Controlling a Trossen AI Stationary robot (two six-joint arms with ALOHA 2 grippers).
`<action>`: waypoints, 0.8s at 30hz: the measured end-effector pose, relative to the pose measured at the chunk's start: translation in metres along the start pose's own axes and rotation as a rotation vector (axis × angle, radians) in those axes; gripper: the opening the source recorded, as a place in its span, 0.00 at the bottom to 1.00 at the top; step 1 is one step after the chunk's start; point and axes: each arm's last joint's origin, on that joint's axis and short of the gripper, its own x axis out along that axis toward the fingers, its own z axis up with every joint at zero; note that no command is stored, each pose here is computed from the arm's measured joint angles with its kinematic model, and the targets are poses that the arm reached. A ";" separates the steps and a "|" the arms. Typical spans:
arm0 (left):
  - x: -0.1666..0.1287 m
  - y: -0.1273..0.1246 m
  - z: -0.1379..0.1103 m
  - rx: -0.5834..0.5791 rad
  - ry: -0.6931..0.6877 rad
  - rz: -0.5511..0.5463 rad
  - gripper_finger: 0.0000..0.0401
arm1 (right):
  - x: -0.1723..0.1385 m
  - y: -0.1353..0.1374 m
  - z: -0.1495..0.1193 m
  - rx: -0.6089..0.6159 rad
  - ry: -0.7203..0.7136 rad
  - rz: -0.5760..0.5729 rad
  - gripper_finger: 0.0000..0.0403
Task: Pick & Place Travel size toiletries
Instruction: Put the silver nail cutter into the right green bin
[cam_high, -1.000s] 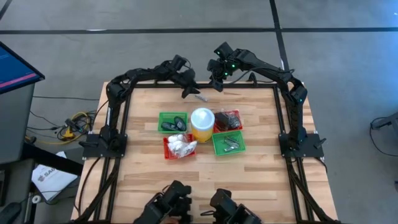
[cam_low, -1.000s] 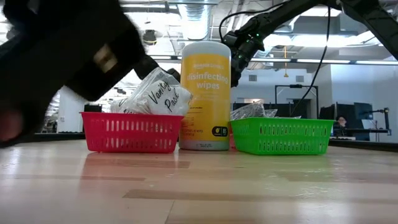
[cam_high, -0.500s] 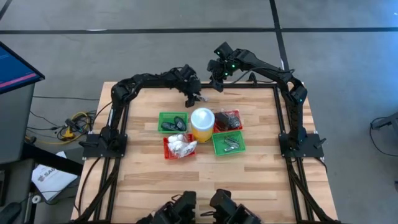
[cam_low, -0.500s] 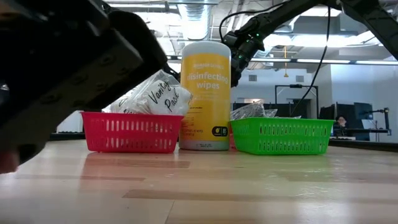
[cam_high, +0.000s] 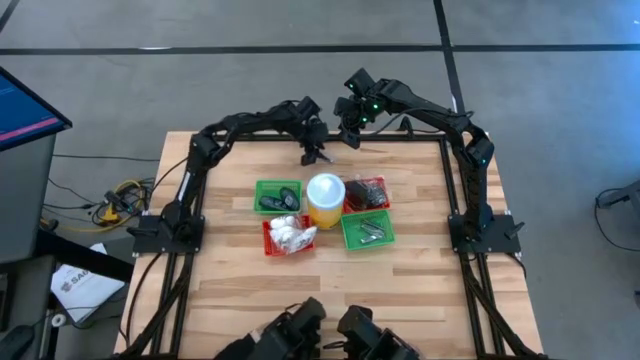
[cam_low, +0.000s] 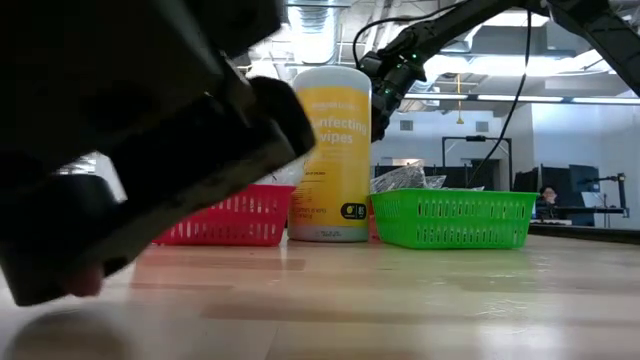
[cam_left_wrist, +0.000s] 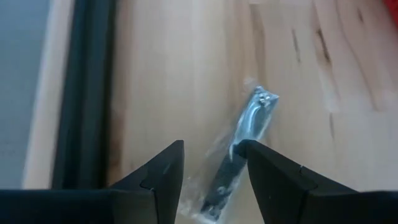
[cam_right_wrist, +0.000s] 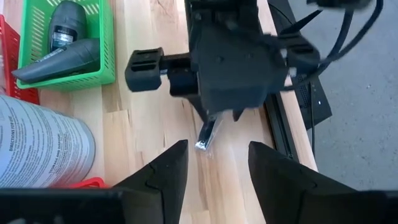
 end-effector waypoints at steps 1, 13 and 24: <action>0.002 0.000 0.002 0.002 0.011 -0.012 0.42 | 0.000 0.000 0.000 0.000 0.000 0.000 0.39; 0.006 -0.007 0.004 0.060 0.144 -0.026 0.38 | 0.000 0.001 -0.002 -0.001 0.017 0.008 0.38; 0.003 -0.009 0.001 0.077 0.264 0.052 0.08 | 0.000 0.002 -0.003 0.001 0.029 0.014 0.36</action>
